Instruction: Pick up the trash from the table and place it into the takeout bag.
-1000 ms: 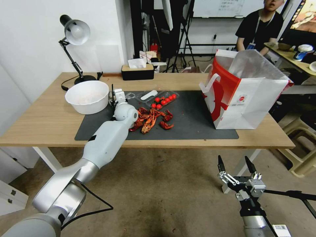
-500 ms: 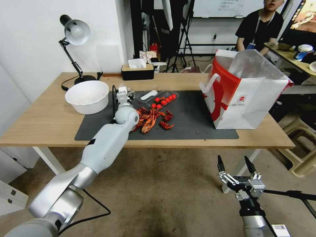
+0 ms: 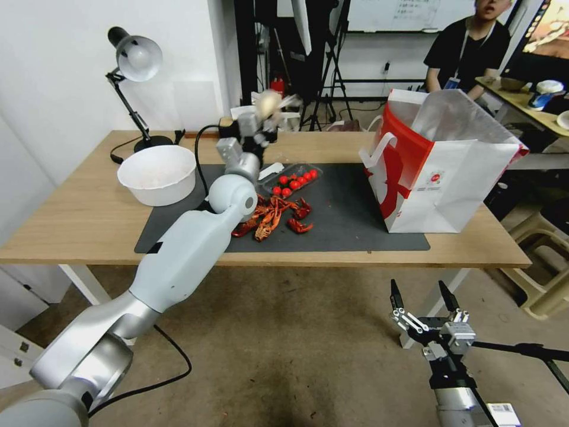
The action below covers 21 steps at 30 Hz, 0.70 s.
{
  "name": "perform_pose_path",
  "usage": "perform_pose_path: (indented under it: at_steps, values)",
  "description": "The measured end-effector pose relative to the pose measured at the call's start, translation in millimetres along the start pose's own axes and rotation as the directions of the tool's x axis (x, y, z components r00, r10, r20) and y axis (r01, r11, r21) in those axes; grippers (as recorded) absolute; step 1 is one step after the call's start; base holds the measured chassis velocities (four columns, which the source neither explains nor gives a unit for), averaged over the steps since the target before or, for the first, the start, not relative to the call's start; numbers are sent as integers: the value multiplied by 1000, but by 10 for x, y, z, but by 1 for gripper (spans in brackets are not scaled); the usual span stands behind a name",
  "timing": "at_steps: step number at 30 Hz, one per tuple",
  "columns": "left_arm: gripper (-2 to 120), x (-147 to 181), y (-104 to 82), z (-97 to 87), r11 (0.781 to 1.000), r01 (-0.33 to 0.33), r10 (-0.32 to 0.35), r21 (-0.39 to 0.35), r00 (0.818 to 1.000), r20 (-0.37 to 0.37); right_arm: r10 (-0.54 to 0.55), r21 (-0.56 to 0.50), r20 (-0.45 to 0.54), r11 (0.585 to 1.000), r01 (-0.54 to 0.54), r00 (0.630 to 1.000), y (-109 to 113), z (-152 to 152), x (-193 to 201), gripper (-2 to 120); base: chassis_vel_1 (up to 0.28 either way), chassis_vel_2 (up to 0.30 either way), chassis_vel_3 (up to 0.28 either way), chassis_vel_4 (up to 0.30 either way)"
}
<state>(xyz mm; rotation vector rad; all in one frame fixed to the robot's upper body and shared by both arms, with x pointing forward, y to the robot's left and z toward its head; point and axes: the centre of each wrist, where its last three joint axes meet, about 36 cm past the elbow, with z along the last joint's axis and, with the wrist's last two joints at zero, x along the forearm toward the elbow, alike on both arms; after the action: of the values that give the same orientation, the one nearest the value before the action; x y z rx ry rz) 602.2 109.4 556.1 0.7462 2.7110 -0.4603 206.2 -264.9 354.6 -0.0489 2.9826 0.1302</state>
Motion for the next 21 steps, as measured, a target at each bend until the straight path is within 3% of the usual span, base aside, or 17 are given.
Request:
perform_pose_path:
  at_steps: [1,4,9,10,12,14,15,18,21]
  values:
    - [6,0,0,0,1000,0,0,0,1000,0,0,0,0,1000,0,1000,0,0,0,100,0,0,0,0]
    - [6,-135,-187,-84,990,-143,142,14,989,29,0,1,0,1000,0,1000,1,1,-1,100,0,0,0,0]
    - [6,-223,-312,-39,979,-205,205,11,979,21,-2,3,-4,1000,2,1000,-6,9,8,100,0,0,0,0]
    - [6,-345,-459,18,959,-283,283,-3,959,15,-2,3,-6,1000,2,1000,-7,14,13,100,0,0,0,0]
    - [6,-380,-493,28,955,-297,297,-6,955,13,-2,3,-5,1000,2,1000,-7,14,12,100,0,0,0,0]
    - [6,-593,-666,95,928,-372,372,-28,928,-1,-1,3,-3,1000,1,1000,-6,8,9,100,0,0,0,0]
    - [6,-593,-666,95,928,-372,372,-28,928,-1,-1,3,-3,1000,1,1000,-6,8,9,100,0,0,0,0]
    - [5,-883,-882,184,882,-460,458,-103,888,-41,5,8,0,1000,-5,1000,-34,-6,12,100,0,0,0,0]
    - [5,-969,-975,214,868,-482,479,-119,876,-51,8,8,2,1000,-8,1000,-41,-3,19,100,0,0,0,0]
